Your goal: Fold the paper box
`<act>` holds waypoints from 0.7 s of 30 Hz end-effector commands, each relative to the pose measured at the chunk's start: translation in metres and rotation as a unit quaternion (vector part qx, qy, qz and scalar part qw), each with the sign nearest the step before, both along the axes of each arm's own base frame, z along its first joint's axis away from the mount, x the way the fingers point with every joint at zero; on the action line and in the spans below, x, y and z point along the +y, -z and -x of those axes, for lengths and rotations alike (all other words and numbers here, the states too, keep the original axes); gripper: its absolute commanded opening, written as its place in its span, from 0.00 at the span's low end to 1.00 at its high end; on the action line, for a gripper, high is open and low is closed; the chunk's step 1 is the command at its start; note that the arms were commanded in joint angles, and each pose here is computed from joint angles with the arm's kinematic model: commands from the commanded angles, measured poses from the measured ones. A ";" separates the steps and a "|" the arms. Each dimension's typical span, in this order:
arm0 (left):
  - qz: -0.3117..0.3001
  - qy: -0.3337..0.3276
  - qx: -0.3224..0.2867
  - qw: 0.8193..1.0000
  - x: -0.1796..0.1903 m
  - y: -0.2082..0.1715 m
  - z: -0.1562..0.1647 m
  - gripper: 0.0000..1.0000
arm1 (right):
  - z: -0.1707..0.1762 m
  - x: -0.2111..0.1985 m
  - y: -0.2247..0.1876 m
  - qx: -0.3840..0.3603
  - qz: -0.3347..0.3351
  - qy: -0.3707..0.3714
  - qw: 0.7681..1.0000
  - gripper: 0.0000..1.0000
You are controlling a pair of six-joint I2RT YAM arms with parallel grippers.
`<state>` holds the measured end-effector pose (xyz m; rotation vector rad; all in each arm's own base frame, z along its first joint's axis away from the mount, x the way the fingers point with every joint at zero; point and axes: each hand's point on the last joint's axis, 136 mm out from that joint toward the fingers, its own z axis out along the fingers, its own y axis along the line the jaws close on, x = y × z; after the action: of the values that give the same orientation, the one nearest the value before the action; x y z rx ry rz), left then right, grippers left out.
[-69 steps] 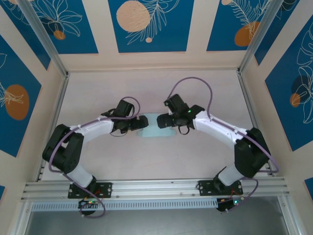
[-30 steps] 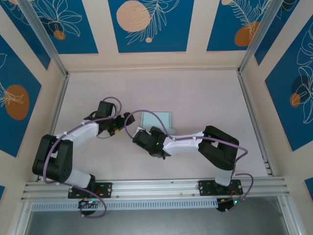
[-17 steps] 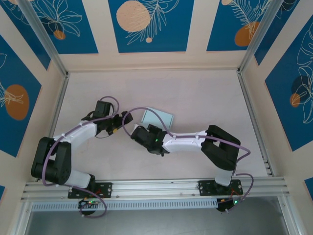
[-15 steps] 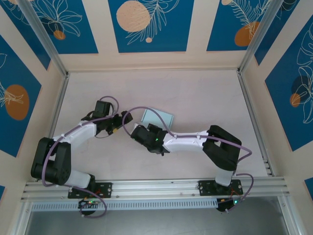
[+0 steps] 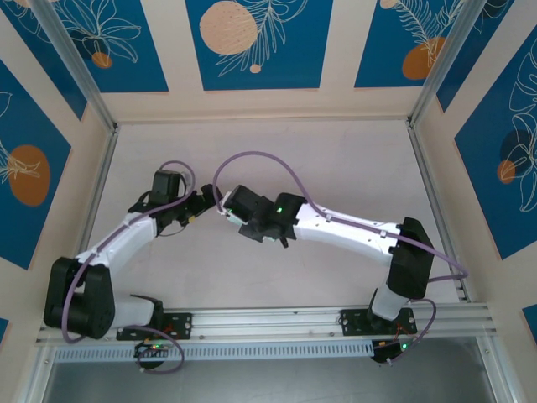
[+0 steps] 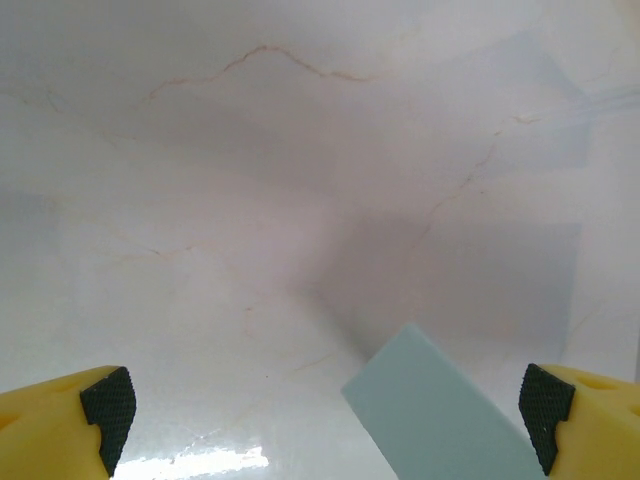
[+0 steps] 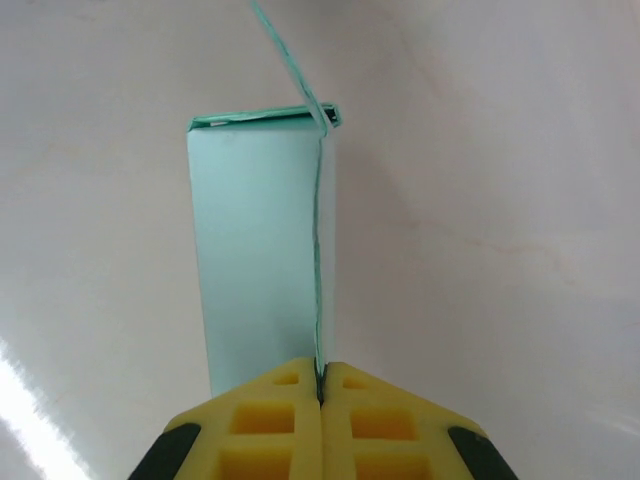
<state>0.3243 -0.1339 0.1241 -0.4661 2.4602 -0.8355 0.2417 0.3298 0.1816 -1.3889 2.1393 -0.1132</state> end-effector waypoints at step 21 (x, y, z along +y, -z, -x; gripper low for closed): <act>0.022 -0.023 0.007 0.999 0.007 0.019 0.010 1.00 | -0.042 -0.022 0.034 0.151 0.005 0.003 0.989 0.00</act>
<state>0.3040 -0.1266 0.0996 -0.5475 2.4654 -0.8502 0.2828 0.2959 0.1472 -1.4525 2.4049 0.0127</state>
